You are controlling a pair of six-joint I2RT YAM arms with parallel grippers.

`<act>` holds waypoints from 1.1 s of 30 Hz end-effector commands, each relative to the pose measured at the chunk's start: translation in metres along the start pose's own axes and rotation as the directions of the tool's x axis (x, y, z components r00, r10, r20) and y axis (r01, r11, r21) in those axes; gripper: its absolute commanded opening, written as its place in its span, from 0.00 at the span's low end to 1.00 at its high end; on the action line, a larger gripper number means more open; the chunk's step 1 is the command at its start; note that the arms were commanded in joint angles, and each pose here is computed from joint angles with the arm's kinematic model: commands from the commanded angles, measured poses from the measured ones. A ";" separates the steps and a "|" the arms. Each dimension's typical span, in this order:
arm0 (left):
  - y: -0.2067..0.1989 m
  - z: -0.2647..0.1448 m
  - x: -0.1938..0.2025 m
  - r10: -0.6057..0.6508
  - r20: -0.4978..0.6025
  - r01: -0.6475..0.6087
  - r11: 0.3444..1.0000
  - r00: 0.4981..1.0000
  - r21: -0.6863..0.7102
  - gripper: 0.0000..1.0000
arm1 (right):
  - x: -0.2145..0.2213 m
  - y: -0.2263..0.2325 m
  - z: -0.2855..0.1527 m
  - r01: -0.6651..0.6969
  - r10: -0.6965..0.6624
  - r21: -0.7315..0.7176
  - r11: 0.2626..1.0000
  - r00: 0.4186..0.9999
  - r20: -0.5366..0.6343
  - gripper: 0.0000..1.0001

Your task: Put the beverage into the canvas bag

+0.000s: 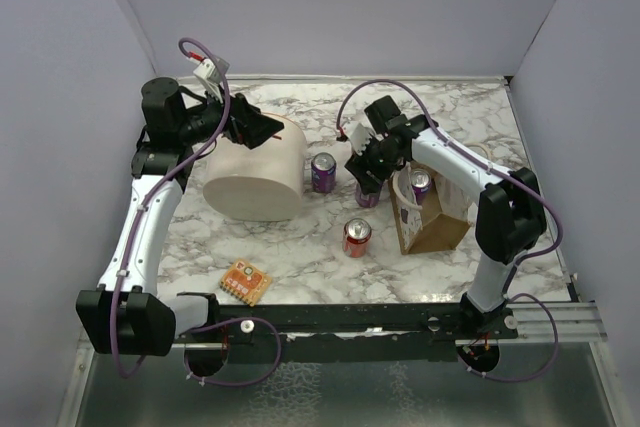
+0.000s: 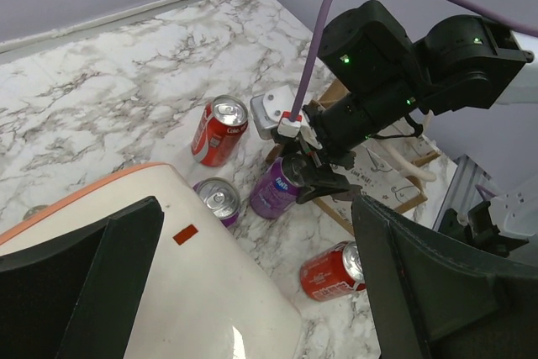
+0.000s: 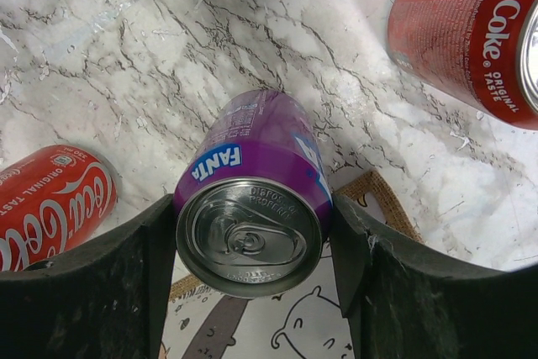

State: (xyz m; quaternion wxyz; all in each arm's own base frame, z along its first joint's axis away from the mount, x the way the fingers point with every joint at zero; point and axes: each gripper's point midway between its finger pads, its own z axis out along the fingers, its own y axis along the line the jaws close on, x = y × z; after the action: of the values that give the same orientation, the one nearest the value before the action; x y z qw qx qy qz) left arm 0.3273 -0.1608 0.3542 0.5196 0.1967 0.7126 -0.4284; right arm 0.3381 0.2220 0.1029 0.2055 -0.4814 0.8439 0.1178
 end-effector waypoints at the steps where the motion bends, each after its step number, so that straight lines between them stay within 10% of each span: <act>1: 0.005 0.000 -0.010 0.023 0.010 -0.023 1.000 1.000 -0.021 0.96 | -0.029 -0.002 -0.020 -0.002 0.002 -0.002 1.000 0.995 0.103 0.38; 19: 0.017 0.016 -0.013 0.039 -0.040 -0.041 0.998 0.998 -0.055 0.92 | -0.115 -0.012 -0.173 -0.030 -0.075 0.213 0.977 0.882 0.465 0.02; 33: -0.048 0.072 0.033 0.217 -0.204 -0.175 0.963 0.955 0.206 0.92 | -0.067 -0.005 -0.309 -0.150 -0.139 0.388 0.909 0.770 0.622 0.01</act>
State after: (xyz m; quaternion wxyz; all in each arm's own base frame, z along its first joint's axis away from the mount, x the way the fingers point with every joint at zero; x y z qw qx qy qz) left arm 0.3355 -0.2277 0.3374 0.4676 0.3040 0.7217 -0.4100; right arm 0.3098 0.1801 0.3694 0.5151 -0.3949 0.7527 0.1102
